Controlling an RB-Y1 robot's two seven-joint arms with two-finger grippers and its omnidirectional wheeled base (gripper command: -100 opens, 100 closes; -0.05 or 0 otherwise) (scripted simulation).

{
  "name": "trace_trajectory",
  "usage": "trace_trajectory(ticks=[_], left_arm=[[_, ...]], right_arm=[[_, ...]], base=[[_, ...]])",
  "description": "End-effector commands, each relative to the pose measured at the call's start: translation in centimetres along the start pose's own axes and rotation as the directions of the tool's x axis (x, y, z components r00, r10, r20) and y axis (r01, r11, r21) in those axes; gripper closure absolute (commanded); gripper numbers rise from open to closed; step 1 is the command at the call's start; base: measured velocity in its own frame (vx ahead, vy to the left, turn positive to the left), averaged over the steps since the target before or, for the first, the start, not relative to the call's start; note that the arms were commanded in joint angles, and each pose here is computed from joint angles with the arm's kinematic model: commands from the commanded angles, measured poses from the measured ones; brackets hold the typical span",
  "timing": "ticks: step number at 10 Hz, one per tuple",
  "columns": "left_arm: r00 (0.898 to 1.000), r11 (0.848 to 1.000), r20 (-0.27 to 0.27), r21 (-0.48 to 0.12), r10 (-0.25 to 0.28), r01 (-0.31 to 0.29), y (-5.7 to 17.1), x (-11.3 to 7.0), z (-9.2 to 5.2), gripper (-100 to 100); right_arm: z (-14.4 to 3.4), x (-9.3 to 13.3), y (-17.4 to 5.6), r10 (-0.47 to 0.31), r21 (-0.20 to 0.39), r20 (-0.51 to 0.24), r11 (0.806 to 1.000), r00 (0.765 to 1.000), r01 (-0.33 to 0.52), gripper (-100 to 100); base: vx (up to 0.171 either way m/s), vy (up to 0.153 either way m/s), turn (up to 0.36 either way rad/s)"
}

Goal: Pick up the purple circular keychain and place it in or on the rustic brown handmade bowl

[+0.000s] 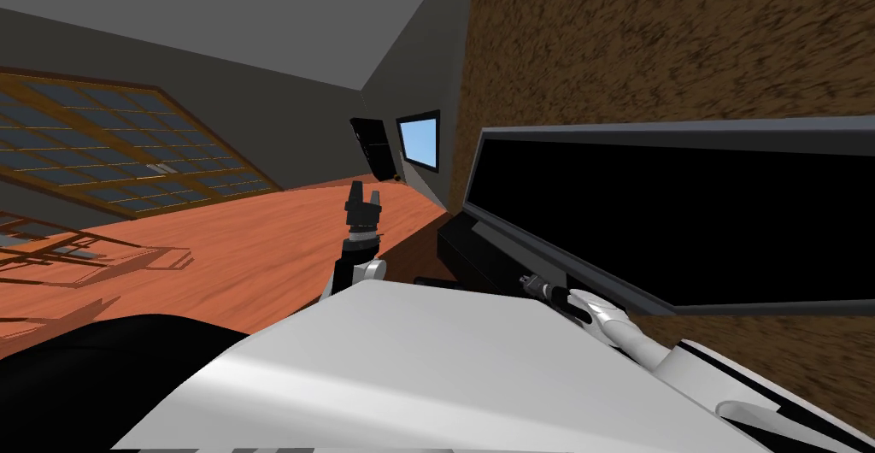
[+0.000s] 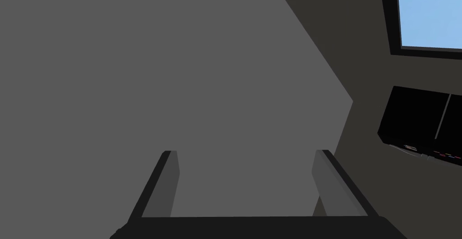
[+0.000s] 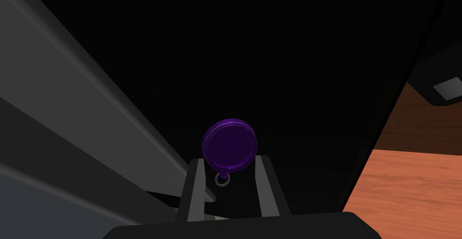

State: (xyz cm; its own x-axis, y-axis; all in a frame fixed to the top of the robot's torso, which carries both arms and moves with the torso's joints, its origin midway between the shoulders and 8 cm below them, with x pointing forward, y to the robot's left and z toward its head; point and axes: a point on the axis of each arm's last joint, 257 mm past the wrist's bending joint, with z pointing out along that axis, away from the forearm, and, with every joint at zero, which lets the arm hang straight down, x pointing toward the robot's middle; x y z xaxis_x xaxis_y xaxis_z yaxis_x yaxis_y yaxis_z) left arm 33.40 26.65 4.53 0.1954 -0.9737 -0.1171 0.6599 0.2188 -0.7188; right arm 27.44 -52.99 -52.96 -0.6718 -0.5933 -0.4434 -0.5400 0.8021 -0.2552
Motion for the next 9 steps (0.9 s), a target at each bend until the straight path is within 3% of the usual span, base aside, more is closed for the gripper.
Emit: trace_trajectory(ticks=[1, 9], left_arm=[[1.000, 1.000, 0.000, 0.000, 0.000, 0.000, 0.0, 0.0, 0.0, 0], [1.000, 1.000, 0.000, 0.000, 0.000, 0.000, 0.0, 0.0, 0.0, 0]], right_arm=[[-0.9, 0.0, -1.0, -0.004, -0.003, 0.002, 1.000, 1.000, 0.004, 100], [-5.0, 0.1, -5.7, -0.034, -0.016, 0.003, 0.999, 0.999, 0.034, 100]], base=[[-0.035, -0.038, -0.043], [-0.051, -0.058, -0.024]])
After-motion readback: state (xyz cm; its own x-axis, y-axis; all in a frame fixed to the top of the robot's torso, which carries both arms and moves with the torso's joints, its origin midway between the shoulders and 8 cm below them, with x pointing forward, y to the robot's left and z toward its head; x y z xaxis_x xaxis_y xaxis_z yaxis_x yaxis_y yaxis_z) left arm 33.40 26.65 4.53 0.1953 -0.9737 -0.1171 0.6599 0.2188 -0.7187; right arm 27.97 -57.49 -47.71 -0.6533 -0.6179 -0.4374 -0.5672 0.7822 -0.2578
